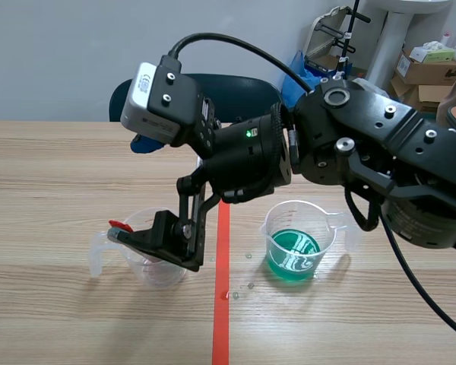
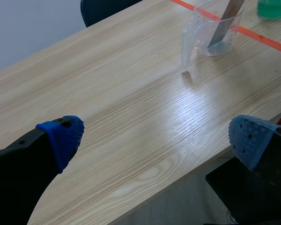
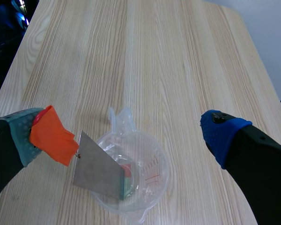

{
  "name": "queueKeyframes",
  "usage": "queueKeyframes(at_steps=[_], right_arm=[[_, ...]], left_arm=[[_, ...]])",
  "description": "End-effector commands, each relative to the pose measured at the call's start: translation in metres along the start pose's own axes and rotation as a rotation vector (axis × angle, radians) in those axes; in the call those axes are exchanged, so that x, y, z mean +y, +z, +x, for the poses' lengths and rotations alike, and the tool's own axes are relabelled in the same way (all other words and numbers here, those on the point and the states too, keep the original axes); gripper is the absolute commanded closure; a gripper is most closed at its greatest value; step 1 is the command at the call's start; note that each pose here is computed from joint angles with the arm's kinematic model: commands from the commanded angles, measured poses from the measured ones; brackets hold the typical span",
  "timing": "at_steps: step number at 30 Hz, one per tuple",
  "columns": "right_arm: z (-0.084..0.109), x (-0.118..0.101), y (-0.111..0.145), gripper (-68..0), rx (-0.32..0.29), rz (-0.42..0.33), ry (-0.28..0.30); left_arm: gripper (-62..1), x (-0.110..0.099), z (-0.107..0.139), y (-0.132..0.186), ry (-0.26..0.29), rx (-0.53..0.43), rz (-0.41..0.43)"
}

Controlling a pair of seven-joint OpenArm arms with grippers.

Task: Do the redox reaction experiment

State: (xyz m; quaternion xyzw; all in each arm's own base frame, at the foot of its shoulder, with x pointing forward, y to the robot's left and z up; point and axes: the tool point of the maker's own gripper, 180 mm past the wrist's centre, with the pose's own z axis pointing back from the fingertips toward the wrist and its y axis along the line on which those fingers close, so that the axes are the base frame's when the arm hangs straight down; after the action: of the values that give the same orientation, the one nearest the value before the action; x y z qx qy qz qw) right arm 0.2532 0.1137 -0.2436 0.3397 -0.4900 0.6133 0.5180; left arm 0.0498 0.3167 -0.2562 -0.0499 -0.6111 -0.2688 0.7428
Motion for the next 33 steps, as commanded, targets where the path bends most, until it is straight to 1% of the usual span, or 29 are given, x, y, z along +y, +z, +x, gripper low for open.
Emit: queueKeyframes(at_steps=[1, 4, 9, 12, 15, 18, 21, 24, 27, 29, 32, 33], right_arm=[[0.011, 0.007, 0.001, -67.9, -0.046, 0.008, -0.008], [0.017, 0.021, 0.002, -67.9, -0.067, 0.025, -0.014], [0.038, 0.048, 0.012, -67.9, -0.116, 0.053, 0.006], [0.045, 0.048, 0.023, -67.9, -0.132, -0.020, -0.010], [0.050, 0.036, 0.039, -67.9, -0.156, -0.119, -0.052], [0.051, 0.022, 0.061, -67.9, -0.185, -0.211, -0.089], [0.046, 0.007, 0.085, -67.9, -0.196, -0.312, -0.103], [0.037, -0.005, 0.109, -67.9, -0.184, -0.401, -0.118], [0.022, -0.014, 0.135, -67.9, -0.149, -0.489, -0.141], [0.014, -0.020, 0.152, -67.9, -0.131, -0.549, -0.159], [0.009, -0.026, 0.177, -67.9, -0.127, -0.625, -0.183], [0.009, -0.027, 0.184, -67.9, -0.119, -0.646, -0.182]], left_arm=[[-62.3, 0.000, 0.006, 0.001, 0.007, -0.029, 0.020], [-62.3, 0.000, 0.005, 0.001, 0.007, -0.029, 0.019], [-62.3, -0.003, 0.004, 0.005, 0.023, -0.025, 0.041], [-62.3, -0.001, 0.006, 0.000, 0.018, -0.066, 0.092], [-62.3, -0.004, 0.008, -0.008, 0.011, -0.110, 0.122], [-62.3, -0.020, 0.012, -0.017, 0.005, -0.141, 0.084], [-62.3, -0.037, 0.021, -0.025, 0.011, -0.178, 0.050], [-62.3, -0.051, 0.032, -0.031, 0.017, -0.221, 0.047], [-62.3, -0.064, 0.042, -0.038, 0.017, -0.248, 0.054], [-62.3, -0.070, 0.045, -0.045, -0.001, -0.252, 0.051], [-62.3, -0.074, 0.045, -0.053, -0.037, -0.240, 0.057], [-62.3, -0.076, 0.047, -0.054, -0.047, -0.243, 0.055]])
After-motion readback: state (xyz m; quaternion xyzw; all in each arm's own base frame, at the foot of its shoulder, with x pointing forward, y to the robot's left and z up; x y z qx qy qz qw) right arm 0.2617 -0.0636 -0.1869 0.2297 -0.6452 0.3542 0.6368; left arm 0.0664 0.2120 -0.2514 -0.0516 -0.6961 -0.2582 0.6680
